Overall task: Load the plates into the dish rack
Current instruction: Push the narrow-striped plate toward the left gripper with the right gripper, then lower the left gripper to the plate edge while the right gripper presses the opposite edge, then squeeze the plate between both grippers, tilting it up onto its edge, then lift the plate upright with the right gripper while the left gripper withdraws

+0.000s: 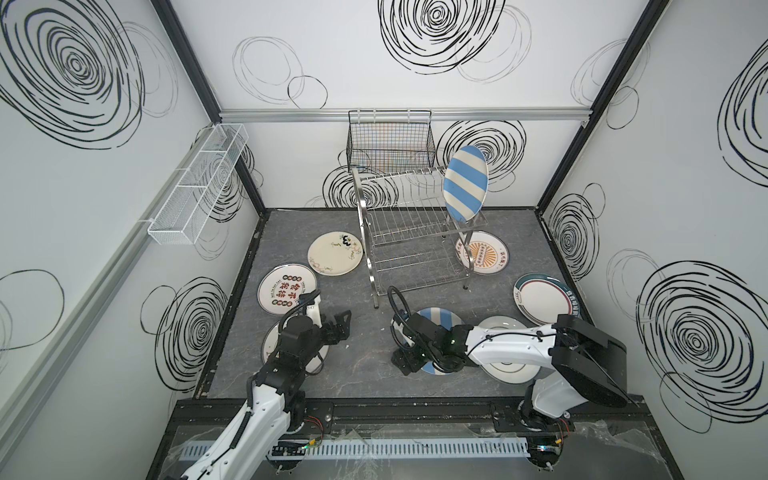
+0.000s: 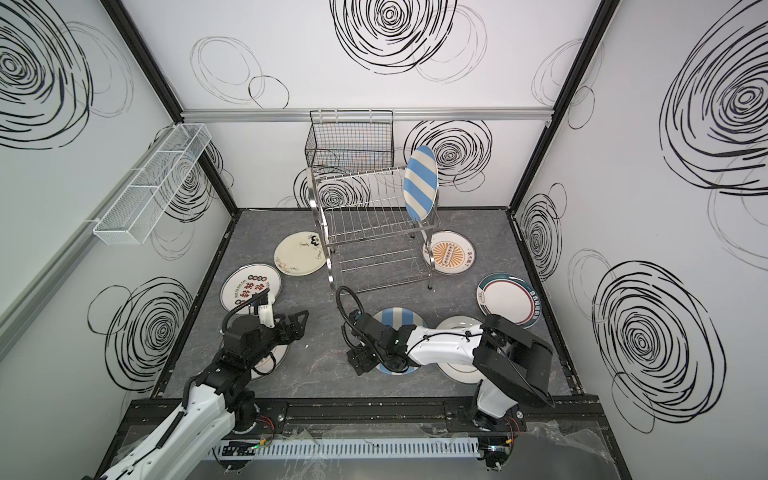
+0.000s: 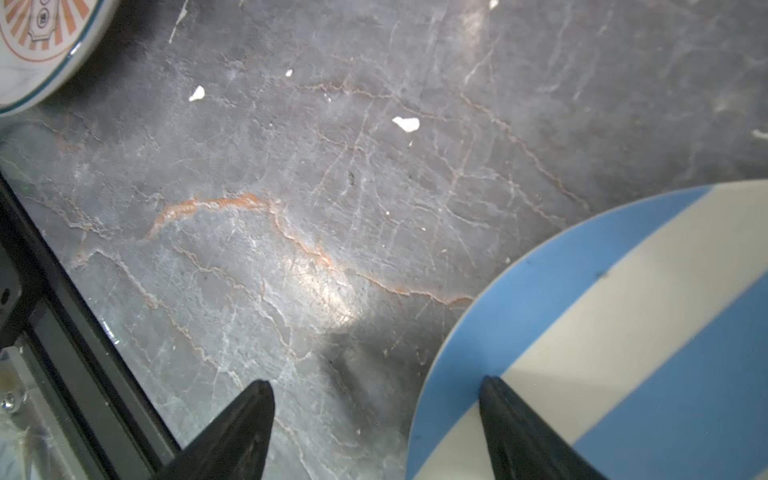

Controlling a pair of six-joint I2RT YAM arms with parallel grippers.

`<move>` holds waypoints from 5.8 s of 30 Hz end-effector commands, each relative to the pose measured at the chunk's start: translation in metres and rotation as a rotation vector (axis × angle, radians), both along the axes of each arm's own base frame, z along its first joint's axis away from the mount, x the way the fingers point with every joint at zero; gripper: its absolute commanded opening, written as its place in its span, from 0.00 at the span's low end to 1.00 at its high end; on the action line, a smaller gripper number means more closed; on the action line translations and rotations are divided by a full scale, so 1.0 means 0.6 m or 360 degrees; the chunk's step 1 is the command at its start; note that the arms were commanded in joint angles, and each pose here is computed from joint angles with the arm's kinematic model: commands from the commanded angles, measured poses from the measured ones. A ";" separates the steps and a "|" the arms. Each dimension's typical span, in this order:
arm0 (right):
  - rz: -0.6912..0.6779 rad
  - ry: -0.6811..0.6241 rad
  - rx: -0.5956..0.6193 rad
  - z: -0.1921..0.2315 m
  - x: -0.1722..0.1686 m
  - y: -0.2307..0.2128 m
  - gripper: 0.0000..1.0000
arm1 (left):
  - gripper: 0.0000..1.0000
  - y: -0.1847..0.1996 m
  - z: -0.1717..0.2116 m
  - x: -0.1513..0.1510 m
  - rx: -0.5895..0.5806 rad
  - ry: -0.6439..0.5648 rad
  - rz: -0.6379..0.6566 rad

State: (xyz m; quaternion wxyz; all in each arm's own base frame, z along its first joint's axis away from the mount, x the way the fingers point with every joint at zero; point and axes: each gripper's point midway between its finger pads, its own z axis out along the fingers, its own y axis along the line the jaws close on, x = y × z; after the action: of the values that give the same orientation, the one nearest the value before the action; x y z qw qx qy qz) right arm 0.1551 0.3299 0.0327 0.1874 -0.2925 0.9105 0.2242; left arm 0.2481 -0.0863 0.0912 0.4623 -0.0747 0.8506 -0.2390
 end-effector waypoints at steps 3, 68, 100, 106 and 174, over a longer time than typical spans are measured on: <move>0.0007 0.0003 0.0149 0.019 0.002 0.043 0.82 | 0.96 0.000 0.014 0.006 -0.0010 -0.0068 -0.0007; -0.0768 0.0125 0.0420 0.015 0.017 -0.226 0.68 | 0.96 -0.211 -0.029 -0.118 -0.0286 0.0197 -0.0549; -0.0774 0.0382 0.0344 -0.071 -0.003 -0.246 0.59 | 0.96 -0.327 -0.047 -0.112 -0.0138 0.0259 -0.0845; -0.0736 0.0416 0.0504 -0.056 -0.006 -0.229 0.55 | 0.96 -0.340 -0.057 -0.112 -0.0148 0.0279 -0.0869; 0.0017 -0.0287 0.1000 0.379 0.044 -0.166 0.00 | 0.96 -0.020 0.024 -0.012 0.0139 -0.0065 -0.0002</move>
State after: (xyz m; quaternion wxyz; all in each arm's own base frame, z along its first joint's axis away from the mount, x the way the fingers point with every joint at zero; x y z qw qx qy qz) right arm 0.1892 0.2256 0.2155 0.3150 -0.1906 0.8119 0.4530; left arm 0.2446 -0.1105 0.1197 0.4899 -0.0575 0.8414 -0.2206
